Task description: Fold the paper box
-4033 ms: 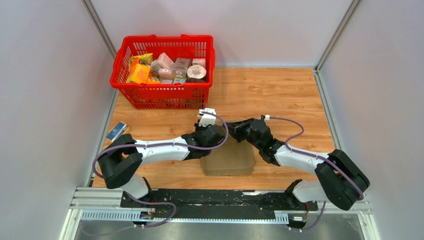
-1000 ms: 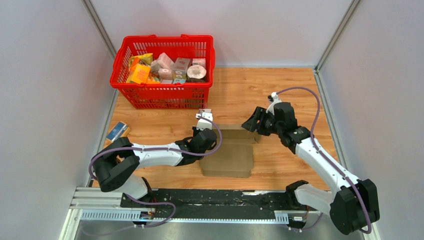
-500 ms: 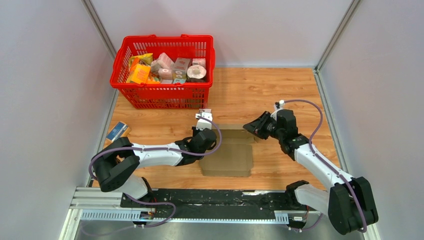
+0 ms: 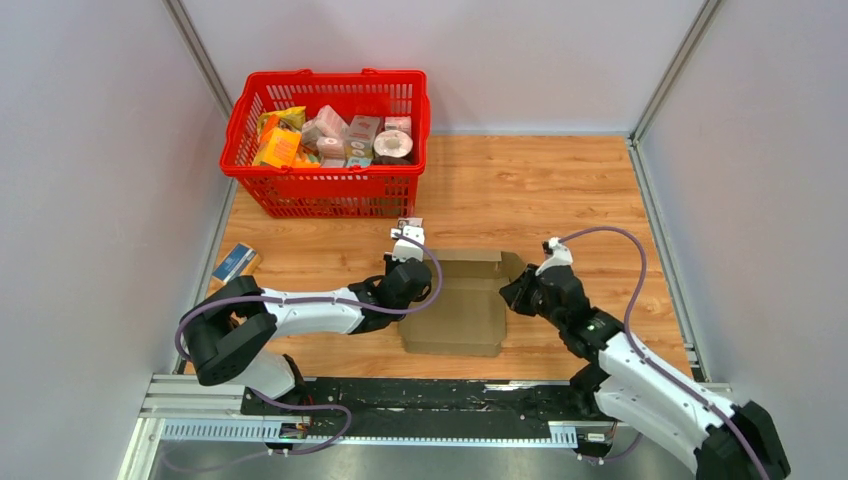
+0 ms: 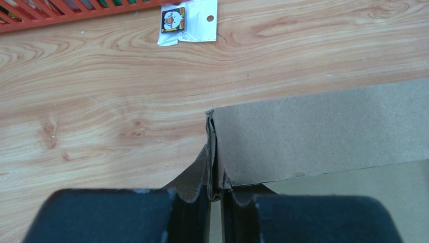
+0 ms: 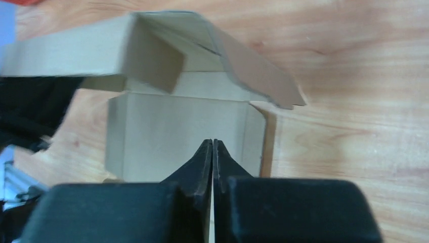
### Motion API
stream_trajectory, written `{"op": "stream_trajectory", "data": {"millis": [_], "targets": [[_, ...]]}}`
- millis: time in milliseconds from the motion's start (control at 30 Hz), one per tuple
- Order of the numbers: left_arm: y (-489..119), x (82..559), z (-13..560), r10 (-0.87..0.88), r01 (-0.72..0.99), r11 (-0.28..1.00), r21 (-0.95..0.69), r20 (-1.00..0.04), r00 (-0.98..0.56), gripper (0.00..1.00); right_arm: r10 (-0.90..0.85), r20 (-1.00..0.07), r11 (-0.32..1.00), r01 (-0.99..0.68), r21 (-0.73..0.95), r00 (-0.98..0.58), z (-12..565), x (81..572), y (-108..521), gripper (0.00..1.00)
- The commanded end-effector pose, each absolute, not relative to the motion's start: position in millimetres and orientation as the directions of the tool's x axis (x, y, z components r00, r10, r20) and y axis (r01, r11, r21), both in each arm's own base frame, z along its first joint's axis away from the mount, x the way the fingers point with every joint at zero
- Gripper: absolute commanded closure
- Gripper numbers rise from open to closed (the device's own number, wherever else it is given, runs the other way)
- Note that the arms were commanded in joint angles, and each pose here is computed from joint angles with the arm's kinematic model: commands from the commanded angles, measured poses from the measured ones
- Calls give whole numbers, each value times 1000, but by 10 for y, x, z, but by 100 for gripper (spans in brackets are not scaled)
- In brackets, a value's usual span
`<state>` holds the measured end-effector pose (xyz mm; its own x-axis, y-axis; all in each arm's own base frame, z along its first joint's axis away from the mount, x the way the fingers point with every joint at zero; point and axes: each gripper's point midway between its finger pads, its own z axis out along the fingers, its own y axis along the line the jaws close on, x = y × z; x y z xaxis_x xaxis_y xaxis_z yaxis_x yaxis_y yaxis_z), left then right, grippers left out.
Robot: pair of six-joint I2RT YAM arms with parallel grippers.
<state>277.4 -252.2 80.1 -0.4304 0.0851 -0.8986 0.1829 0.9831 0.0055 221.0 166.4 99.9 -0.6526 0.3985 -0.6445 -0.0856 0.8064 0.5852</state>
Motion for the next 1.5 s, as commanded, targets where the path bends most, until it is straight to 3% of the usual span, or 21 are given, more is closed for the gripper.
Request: {"op": "stream_trajectory", "data": {"millis": [0, 233, 733, 1033, 1467], "targets": [[-2607, 2785, 929, 72, 202, 979, -13, -911, -407, 100, 359, -748, 883, -58, 466, -558, 934, 2522, 1589, 100], [-2601, 2787, 927, 76, 198, 980, -7, -911, -406, 100, 317, -792, 947, 133, 291, -522, 691, 2818, 1350, 100], [-2599, 2786, 929, 70, 198, 980, -12, -913, -403, 100, 296, -785, 955, 197, 224, -544, 465, 2756, 1197, 100], [-2611, 2782, 927, 72, 202, 979, -12, -912, -403, 100, 358, -747, 902, -1, 432, -560, 583, 2794, 1728, 100], [-2620, 2783, 940, 73, 206, 978, -13, -913, -402, 100, 397, -685, 855, -25, 518, -611, 380, 2754, 1937, 100]]}}
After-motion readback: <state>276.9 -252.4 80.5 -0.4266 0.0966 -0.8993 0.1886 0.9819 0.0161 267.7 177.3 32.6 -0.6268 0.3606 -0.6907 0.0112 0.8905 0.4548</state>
